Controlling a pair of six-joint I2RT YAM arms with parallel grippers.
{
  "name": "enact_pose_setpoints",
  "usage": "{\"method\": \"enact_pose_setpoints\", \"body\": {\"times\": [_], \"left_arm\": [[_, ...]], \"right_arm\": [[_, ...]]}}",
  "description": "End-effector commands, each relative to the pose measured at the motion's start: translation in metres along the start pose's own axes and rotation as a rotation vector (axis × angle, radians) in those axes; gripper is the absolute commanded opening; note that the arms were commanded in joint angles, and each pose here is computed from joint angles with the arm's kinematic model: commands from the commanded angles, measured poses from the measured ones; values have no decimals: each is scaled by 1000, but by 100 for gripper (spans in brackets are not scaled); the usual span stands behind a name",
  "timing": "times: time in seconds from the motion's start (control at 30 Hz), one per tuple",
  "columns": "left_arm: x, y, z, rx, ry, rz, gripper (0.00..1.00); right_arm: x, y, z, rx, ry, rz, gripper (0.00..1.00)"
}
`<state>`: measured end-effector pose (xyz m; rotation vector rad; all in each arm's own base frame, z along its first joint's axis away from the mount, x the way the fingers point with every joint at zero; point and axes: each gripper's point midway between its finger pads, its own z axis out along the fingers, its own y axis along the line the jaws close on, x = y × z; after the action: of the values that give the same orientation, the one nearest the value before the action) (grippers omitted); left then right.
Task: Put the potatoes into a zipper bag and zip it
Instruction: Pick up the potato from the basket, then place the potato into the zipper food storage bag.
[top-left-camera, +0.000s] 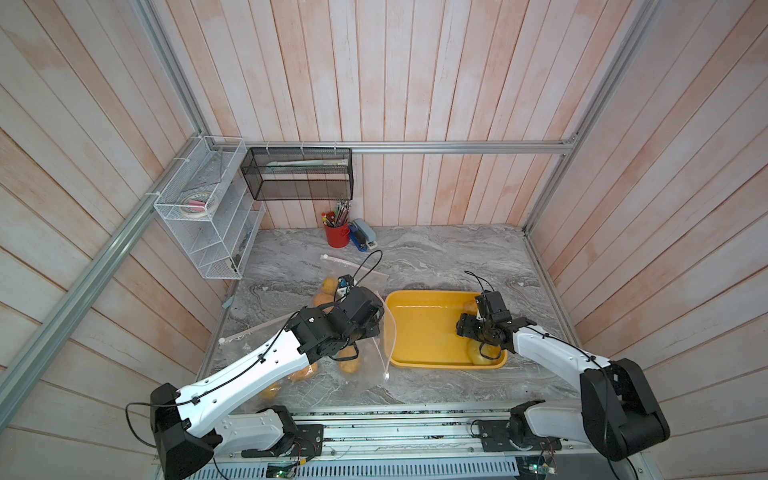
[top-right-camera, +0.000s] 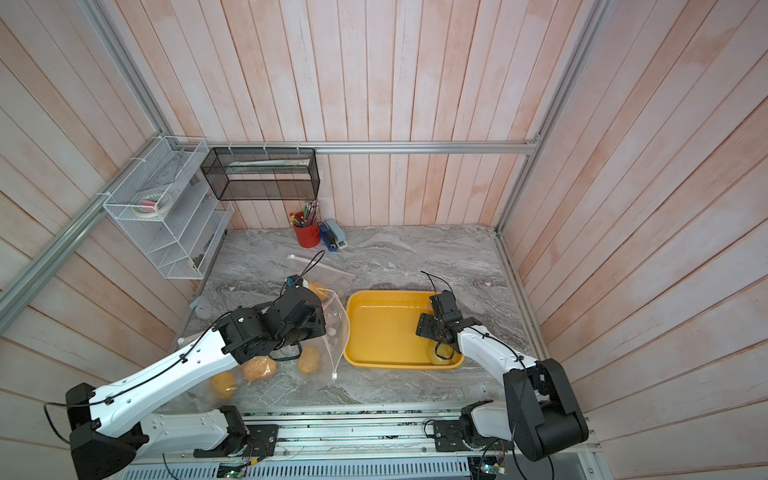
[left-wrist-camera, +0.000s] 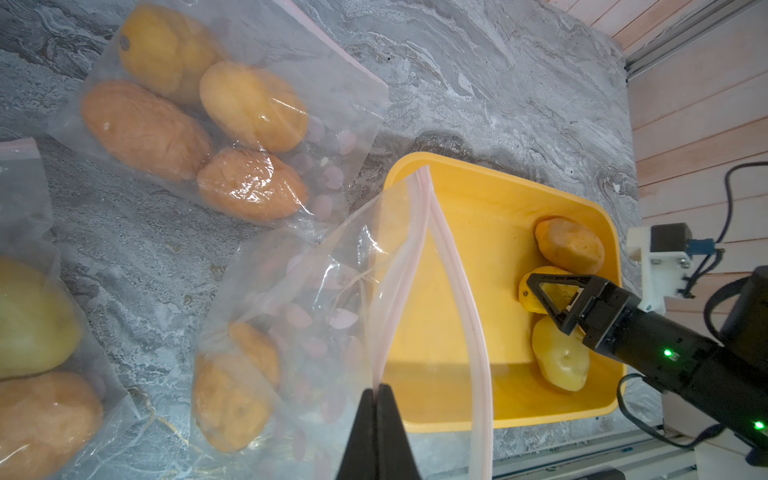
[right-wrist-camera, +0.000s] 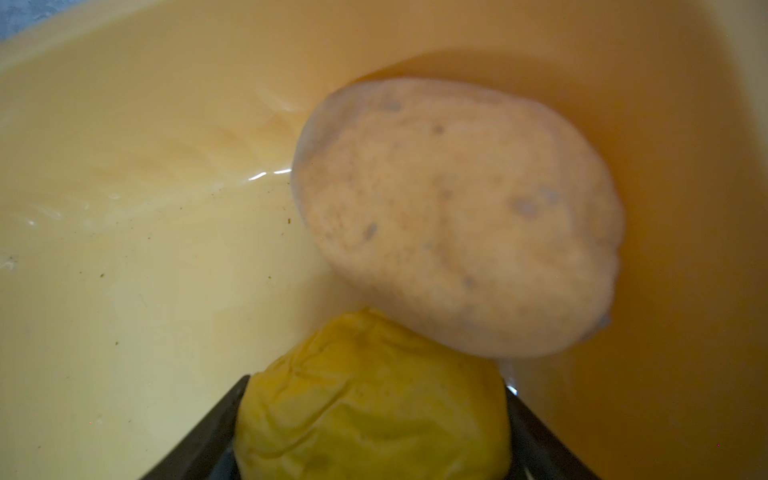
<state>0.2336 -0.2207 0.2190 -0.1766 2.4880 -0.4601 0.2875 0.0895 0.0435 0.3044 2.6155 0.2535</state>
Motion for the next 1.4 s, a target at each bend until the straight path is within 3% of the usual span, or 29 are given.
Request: {"method": "enact_pose_setpoints", "body": {"times": [0.0,0.23,0.43,0.63,0.9,1.13,1.37], "left_arm": [[1,-1,2,7,3,5,0],[0,-2,2,10,3,7,0],[0,-4,2,20,3,18,0],[2,-11,3,59,11,46,0],[10,-29,7,116,40,104,0],[8,-24,5,93,25,94,0],[9,-20,4,81,26,99,0]], "right_arm": [[-1,6,-4,-32,2,-3,70],[-14,14,-31,-80,-57,-1,69],[-30,36,-78,-203,-134,7,66],[-37,88,-146,-478,-236,-62,60],[-15,168,-217,-779,-339,-268,54],[17,226,-237,-952,-382,-450,48],[38,264,-215,-996,-347,-540,37]]}}
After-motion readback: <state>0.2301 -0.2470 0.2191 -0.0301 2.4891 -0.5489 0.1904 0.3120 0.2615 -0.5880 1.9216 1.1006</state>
